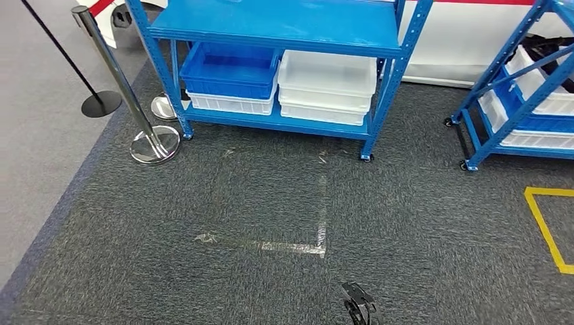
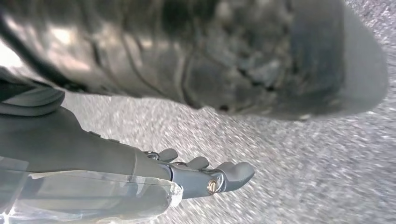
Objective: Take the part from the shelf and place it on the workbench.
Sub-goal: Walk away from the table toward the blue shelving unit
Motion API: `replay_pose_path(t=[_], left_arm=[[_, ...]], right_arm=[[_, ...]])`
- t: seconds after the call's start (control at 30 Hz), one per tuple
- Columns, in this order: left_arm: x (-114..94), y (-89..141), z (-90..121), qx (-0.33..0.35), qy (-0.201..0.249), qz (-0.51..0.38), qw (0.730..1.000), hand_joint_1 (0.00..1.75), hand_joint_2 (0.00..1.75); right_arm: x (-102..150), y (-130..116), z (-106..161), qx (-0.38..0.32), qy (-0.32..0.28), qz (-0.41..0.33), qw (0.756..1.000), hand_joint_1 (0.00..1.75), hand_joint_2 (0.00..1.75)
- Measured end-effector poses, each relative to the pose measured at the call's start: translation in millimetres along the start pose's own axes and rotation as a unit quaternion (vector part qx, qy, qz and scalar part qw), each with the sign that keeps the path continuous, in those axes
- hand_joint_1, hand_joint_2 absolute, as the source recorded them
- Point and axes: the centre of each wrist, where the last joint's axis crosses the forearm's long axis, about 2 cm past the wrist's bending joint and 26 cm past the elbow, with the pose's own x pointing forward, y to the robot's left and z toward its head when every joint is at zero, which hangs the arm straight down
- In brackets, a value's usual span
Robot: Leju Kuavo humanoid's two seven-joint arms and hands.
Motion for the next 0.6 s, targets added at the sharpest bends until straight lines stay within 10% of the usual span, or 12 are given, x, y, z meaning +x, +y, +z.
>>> replay_pose_path(t=[0.6], left_arm=[[-3.9,1.7,-0.8,0.006,0.005,0.000,1.000,0.00,0.00]], right_arm=[[0.3,2.5,0.2,-0.045,0.046,-0.035,0.997,0.00,0.00]])
